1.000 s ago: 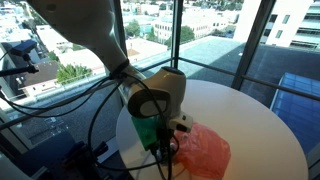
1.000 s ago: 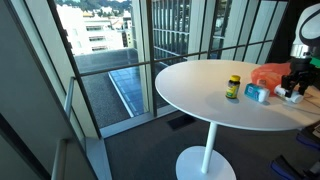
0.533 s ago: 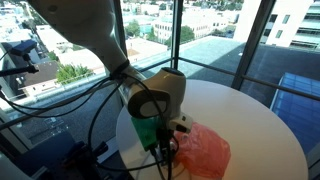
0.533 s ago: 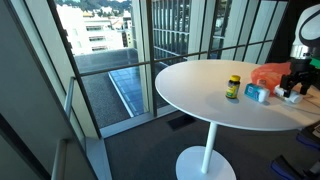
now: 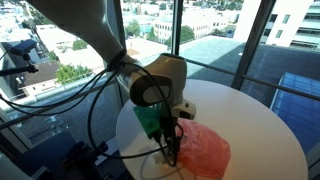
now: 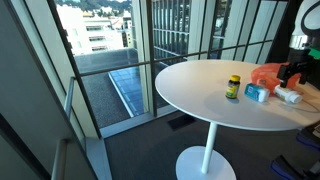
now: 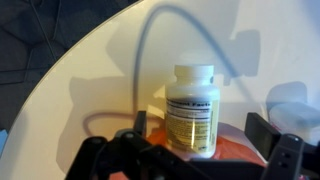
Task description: Pick up the white medicine bottle from the orange plastic bag and put it on the table, move the orange plastic bag a little to the right and place the white medicine bottle next to the mentos container
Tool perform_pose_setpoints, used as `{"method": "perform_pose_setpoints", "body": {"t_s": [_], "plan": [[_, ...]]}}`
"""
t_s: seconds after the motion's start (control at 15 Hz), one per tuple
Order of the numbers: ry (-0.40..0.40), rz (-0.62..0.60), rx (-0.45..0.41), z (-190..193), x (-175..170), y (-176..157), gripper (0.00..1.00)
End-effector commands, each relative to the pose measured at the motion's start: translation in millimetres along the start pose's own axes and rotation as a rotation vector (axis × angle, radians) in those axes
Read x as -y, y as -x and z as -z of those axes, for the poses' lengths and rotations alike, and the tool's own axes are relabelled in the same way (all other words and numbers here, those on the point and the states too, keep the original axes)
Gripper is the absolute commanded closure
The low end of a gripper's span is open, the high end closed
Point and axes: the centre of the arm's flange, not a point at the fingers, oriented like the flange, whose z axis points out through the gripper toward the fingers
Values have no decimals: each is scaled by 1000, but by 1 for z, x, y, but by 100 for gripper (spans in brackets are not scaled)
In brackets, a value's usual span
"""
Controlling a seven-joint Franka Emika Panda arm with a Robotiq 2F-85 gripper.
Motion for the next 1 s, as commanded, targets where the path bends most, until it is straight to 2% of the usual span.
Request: {"method": "perform_pose_setpoints", "body": {"t_s": [0.0,0.33,0.93], "plan": [[13,-32,0,45,0,-6,0],[20,-81,23,77,-11,-18,0],[48,-189,-15,85,-64,-32,0]]}}
